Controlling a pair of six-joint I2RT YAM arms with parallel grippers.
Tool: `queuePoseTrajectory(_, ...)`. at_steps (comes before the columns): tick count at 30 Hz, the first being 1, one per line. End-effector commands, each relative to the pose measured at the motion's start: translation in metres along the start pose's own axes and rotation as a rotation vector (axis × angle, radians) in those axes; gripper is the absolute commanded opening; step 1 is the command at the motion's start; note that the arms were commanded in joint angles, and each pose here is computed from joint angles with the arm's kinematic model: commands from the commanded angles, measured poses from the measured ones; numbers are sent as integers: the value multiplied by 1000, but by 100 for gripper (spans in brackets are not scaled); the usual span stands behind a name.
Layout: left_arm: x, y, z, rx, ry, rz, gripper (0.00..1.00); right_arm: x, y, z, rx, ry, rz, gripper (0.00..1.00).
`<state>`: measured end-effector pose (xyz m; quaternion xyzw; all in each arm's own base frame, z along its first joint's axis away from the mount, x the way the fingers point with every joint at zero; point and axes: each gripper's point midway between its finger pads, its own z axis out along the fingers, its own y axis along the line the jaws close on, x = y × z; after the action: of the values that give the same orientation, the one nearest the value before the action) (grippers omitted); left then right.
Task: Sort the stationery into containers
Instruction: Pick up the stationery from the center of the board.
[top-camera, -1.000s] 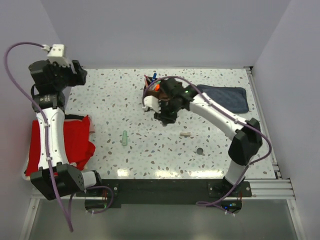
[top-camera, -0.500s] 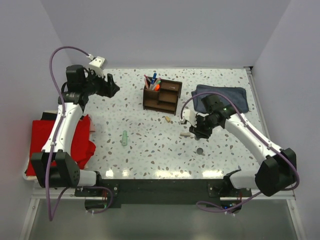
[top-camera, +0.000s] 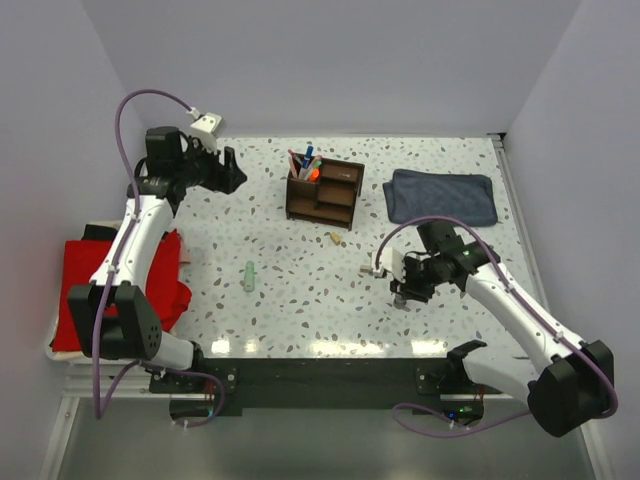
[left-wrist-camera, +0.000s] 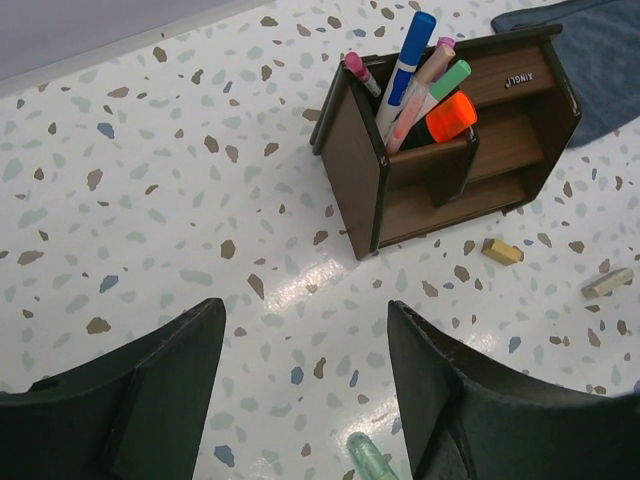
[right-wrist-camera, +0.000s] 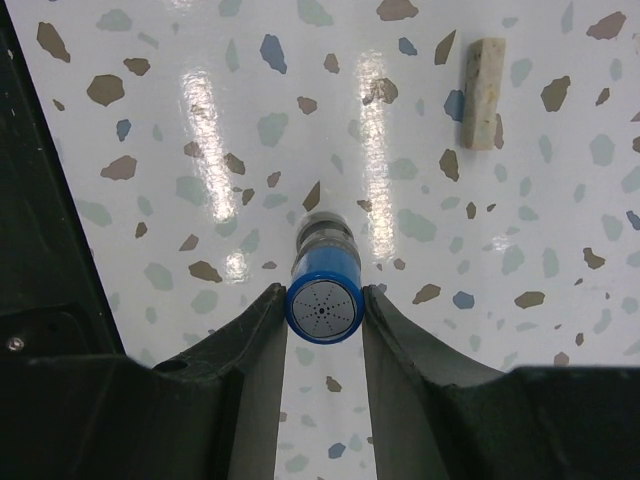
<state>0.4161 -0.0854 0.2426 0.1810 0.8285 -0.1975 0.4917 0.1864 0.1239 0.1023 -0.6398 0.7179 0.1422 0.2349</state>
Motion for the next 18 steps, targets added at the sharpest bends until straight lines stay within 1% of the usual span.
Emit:
queuePoseTrajectory(1, -27, -3, -1, -3, -56, 73, 71, -10, -5, 3, 17, -63, -25, 0)
queuePoseTrajectory(8, -25, -1, -1, -12, -50, 82, 71, -5, -6, 10, -3, -46, -21, 0)
queuePoseTrajectory(18, -26, 4, 0, -31, -51, 89, 71, 13, 6, 21, -54, -4, -46, 0)
